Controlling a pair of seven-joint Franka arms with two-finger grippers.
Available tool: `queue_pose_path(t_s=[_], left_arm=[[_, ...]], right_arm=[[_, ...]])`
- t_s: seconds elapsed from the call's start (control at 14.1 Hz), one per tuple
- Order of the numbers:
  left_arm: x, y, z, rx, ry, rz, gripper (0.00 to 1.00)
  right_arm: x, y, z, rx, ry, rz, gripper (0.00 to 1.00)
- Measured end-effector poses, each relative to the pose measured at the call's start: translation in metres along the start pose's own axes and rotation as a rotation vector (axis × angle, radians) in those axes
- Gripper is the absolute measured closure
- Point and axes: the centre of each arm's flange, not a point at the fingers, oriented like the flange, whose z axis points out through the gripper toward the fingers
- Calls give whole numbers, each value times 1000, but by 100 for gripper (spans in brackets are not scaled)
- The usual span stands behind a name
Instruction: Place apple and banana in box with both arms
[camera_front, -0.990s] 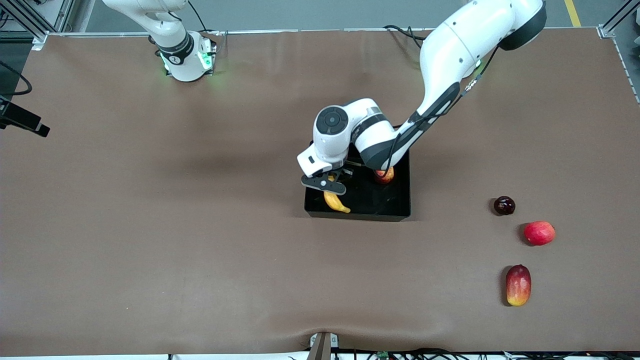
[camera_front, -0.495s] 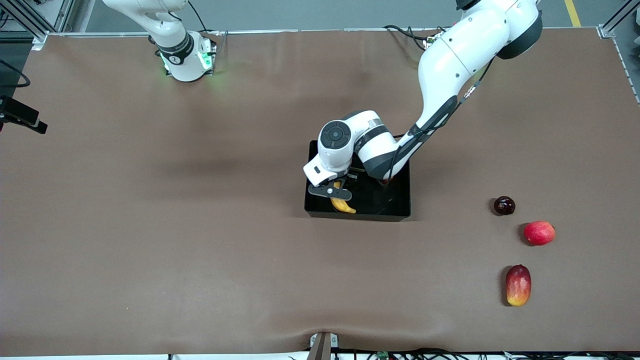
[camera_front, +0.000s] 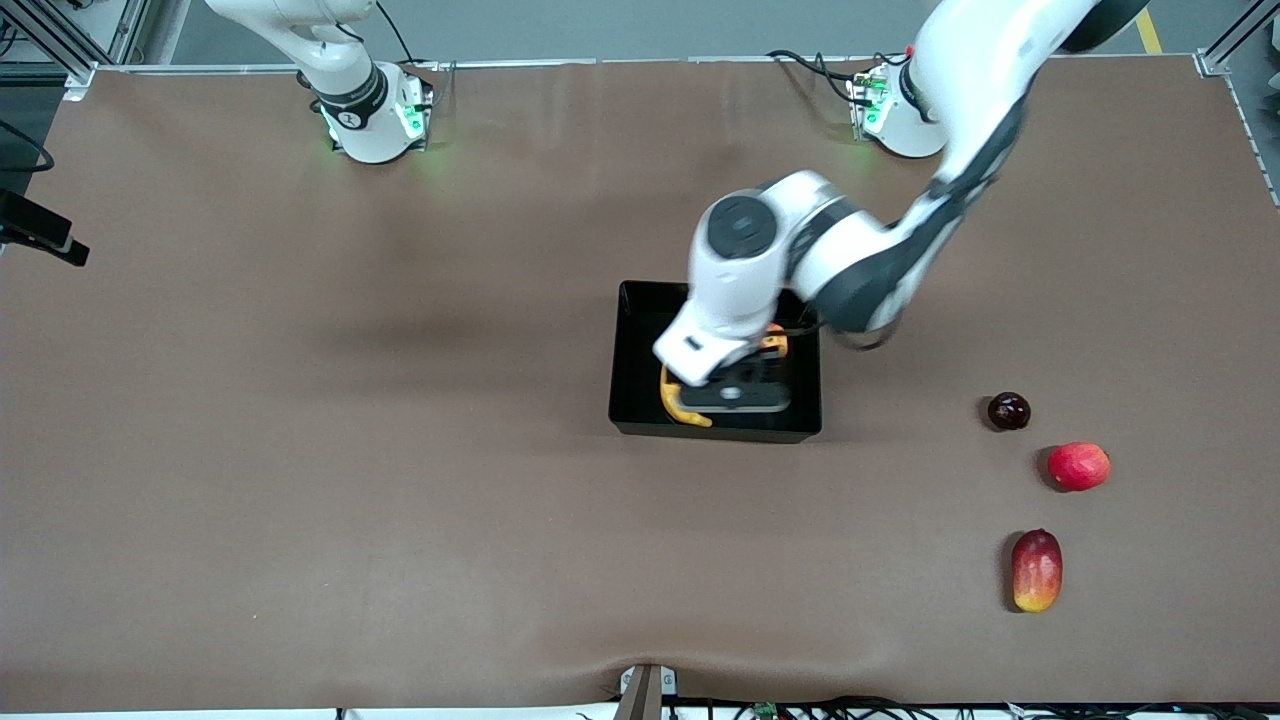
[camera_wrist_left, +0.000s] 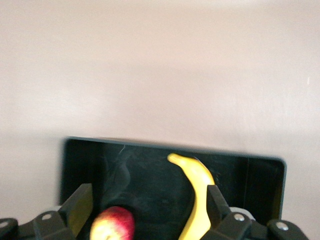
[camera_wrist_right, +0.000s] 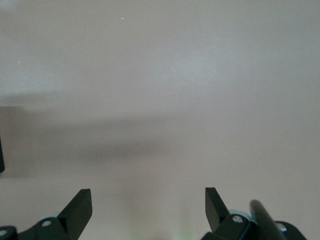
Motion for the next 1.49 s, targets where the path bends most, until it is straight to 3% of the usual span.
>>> queue_pose_path(t_s=[0.42,0.64,0.99,1.49], left_arm=[[44,-115,-93,100,59,-190,0],[53,-156,-116,131,58,-172,0],[61,-222,-152,69,13,-105,0],[28,-338,-205,-6,-152,38,0]], right_arm=[[0,0,-1,0,3,0,0],[0,1,-1,0,3,1,0],[-1,1,-1,0,3,2,0],[-1,3,-2,0,3,6,0]])
